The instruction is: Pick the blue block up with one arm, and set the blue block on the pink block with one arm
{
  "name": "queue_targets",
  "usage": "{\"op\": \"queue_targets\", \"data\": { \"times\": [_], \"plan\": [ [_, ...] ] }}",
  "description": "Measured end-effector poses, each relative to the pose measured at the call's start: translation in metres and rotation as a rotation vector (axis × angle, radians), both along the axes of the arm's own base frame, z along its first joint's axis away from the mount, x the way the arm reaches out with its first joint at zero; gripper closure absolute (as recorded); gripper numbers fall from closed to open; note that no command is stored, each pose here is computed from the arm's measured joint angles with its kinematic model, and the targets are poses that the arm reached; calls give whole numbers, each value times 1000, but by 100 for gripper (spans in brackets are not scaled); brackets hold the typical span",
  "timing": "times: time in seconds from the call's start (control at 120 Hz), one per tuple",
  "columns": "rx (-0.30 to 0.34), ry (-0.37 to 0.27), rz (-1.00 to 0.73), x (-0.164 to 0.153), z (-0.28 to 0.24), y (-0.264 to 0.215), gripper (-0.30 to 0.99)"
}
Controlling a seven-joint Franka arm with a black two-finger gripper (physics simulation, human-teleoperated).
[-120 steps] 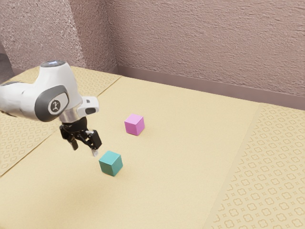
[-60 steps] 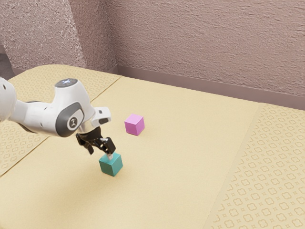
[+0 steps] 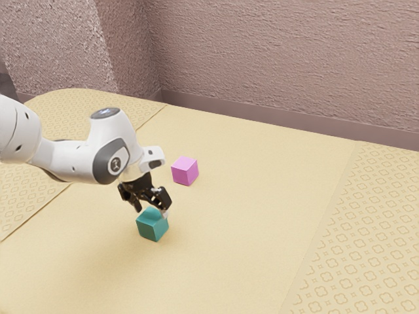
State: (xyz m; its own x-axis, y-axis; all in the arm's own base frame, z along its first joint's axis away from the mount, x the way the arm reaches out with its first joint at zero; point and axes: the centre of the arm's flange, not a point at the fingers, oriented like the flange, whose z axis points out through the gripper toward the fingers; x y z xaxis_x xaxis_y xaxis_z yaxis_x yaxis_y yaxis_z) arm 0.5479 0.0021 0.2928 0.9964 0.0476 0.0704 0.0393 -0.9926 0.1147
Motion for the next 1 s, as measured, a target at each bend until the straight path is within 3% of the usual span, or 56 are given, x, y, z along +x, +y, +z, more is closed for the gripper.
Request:
{"op": "queue_targets", "data": {
  "times": [0.85,1.0],
  "plan": [
    [6,84,-11,10,-41,5,0],
    [9,88,-15,12,-41,5,10]
  ]
}}
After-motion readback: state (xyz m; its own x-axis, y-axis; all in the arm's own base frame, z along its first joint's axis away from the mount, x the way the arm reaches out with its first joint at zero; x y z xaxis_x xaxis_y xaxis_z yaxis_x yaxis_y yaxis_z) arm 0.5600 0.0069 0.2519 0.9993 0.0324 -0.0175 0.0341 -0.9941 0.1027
